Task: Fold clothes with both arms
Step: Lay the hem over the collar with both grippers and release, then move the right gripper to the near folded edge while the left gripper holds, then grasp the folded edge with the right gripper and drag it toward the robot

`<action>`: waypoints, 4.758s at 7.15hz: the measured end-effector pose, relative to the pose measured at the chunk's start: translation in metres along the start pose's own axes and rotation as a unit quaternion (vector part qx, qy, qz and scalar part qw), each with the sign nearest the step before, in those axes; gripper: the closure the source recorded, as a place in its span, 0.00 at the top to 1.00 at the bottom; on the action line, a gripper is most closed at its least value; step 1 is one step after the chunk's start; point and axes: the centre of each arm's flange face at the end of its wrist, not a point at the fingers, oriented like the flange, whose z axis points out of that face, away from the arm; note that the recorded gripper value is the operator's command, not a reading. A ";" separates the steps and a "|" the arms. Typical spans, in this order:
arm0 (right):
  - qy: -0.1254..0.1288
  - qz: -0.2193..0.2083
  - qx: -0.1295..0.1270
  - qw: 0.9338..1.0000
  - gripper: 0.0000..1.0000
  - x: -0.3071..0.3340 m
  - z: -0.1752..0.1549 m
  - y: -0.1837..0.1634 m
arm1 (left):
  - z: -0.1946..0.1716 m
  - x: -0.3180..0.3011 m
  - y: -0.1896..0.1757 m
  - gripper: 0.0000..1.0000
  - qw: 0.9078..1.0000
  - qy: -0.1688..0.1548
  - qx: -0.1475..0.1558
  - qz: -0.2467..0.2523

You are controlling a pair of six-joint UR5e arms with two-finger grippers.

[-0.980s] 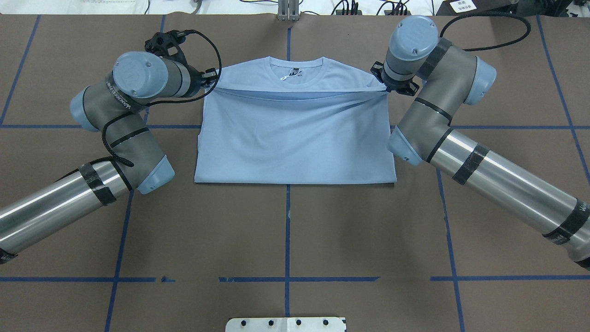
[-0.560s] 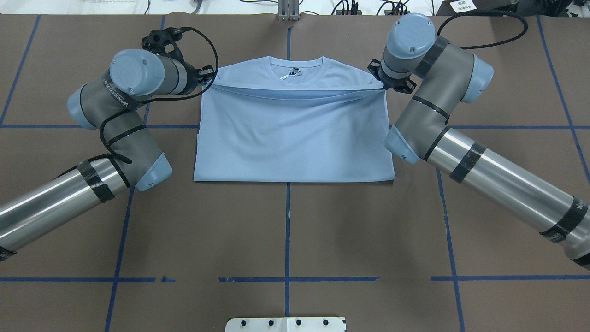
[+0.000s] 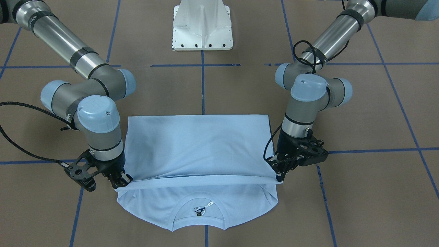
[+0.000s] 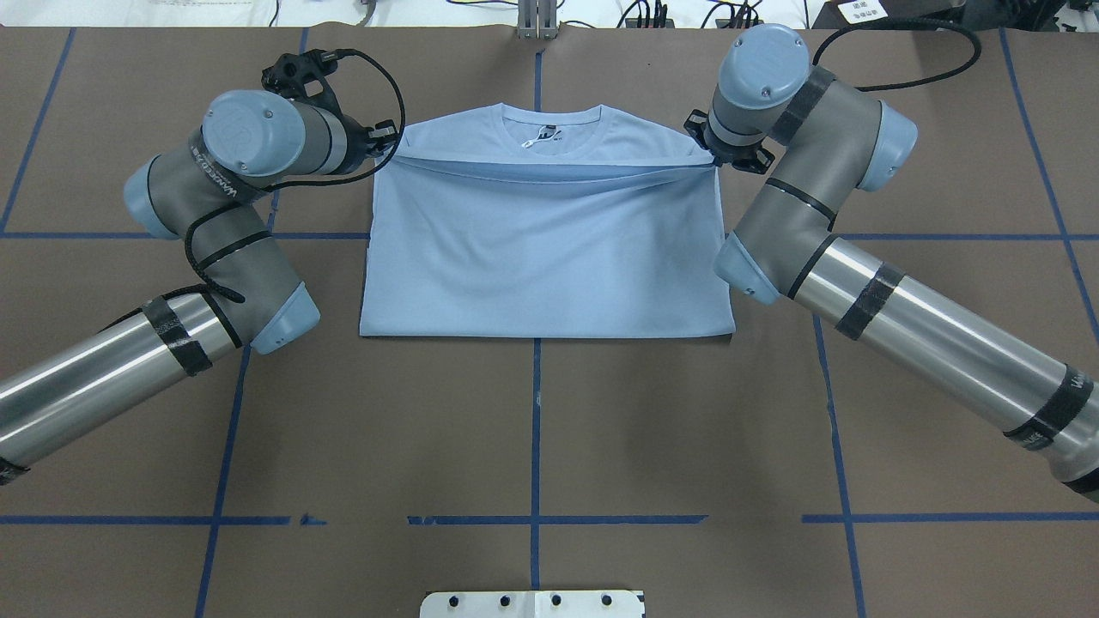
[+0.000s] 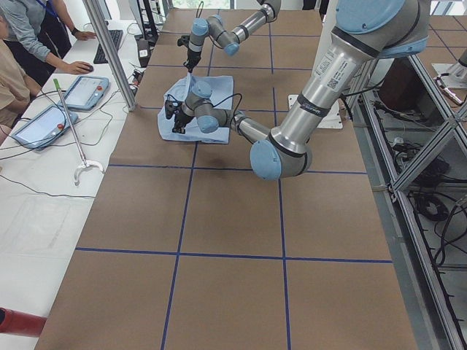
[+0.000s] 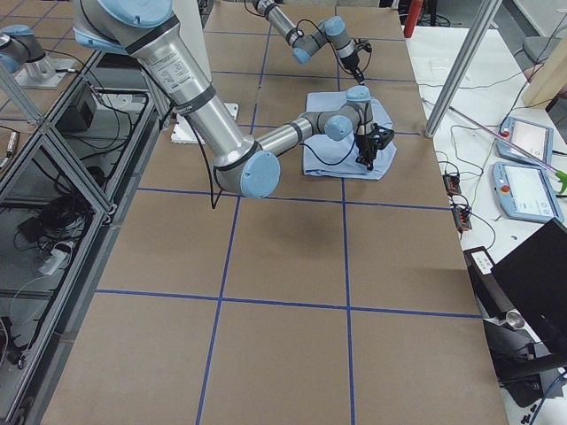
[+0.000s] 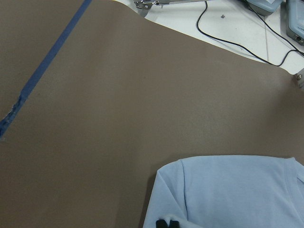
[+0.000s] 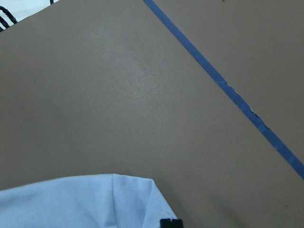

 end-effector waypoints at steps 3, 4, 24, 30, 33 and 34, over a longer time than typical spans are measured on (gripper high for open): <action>-0.008 0.003 0.003 1.000 0.81 -0.010 -0.008 -0.002 | 0.008 -0.002 -0.001 1.00 1.000 -0.004 0.001 0.004; -0.011 0.007 0.004 1.000 0.87 -0.015 -0.012 -0.001 | 0.009 -0.002 -0.002 1.00 1.000 -0.003 0.004 0.005; -0.029 0.083 -0.098 0.991 0.00 0.140 -0.045 0.167 | -0.112 0.020 0.002 1.00 0.987 0.153 -0.034 -0.030; -0.030 0.005 -0.245 0.969 0.00 0.269 -0.188 0.254 | -0.123 0.025 0.013 1.00 0.982 0.166 -0.051 -0.074; 0.013 -0.040 -0.337 0.940 0.99 0.307 -0.233 0.349 | -0.137 0.041 0.061 0.99 0.976 0.185 -0.085 -0.077; 0.018 -0.057 -0.354 0.933 1.00 0.315 -0.243 0.372 | -0.147 0.046 0.090 0.98 0.970 0.191 -0.111 -0.097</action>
